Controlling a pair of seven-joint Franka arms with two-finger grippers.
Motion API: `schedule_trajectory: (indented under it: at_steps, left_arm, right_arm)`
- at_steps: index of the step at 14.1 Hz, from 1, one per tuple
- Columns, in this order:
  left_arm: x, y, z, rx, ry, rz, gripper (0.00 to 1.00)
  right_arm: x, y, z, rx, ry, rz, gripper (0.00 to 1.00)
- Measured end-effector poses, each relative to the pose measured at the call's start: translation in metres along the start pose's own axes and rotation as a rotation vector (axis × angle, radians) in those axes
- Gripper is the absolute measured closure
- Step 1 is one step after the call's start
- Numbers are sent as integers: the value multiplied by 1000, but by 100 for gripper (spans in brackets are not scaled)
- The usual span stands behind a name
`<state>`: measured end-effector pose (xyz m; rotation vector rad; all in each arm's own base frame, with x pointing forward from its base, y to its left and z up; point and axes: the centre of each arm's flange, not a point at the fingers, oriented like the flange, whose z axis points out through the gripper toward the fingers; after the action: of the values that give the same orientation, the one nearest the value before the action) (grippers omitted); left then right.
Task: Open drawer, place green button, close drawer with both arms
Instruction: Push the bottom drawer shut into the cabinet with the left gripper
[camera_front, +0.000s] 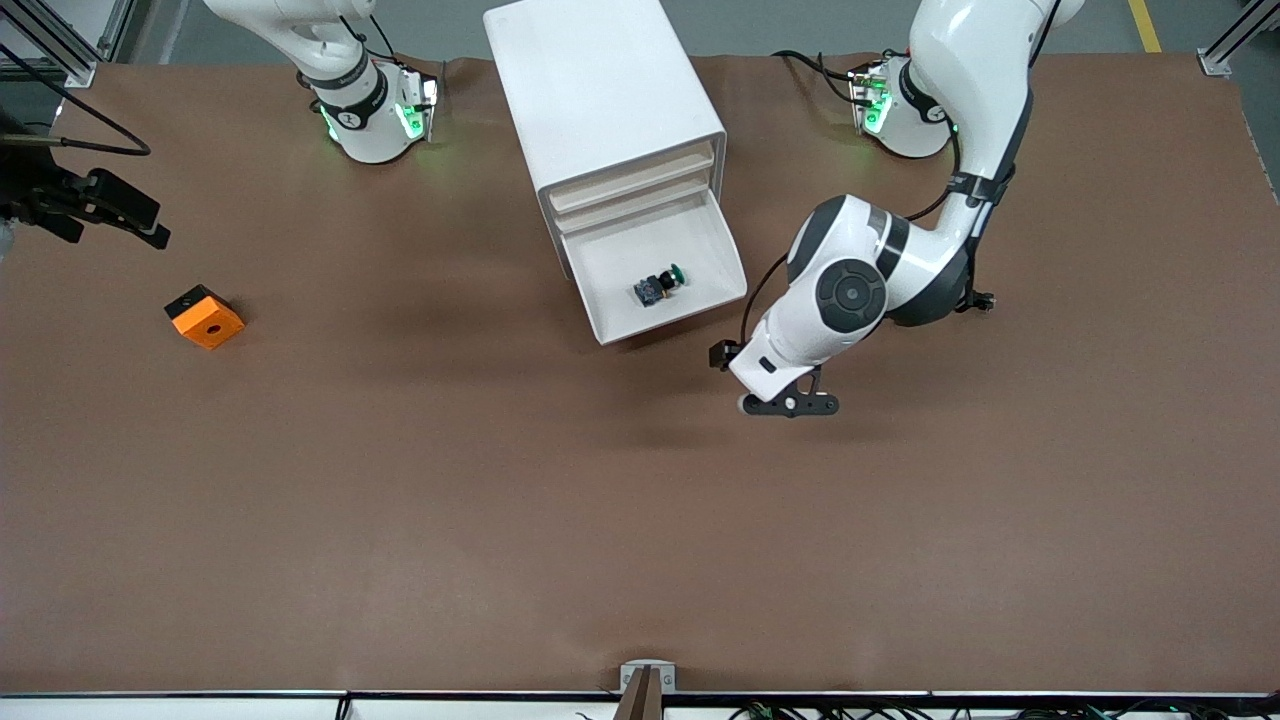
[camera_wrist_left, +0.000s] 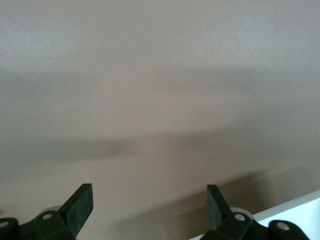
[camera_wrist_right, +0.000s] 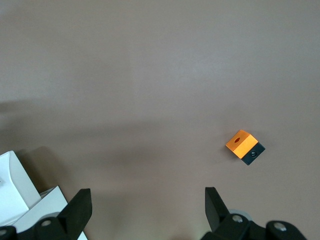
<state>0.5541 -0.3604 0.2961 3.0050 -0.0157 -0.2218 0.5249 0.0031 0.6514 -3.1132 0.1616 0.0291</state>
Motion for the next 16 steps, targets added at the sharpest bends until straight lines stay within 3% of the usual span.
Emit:
schedule_trajectory:
  at_steps: [7, 11, 16]
  left_arm:
    - [-17, 27, 69, -9, -55, 0, 0]
    - [-56, 63, 117, -17, -146, -9, 0]
    - [-104, 100, 136, -13, -219, -78, 0]
  right_arm:
    - [0, 0, 0, 0, 1, -1, 0]
    - [0, -1, -1, 0, 3, -1, 0]
    - [0, -1, -1, 0, 4, -2, 0]
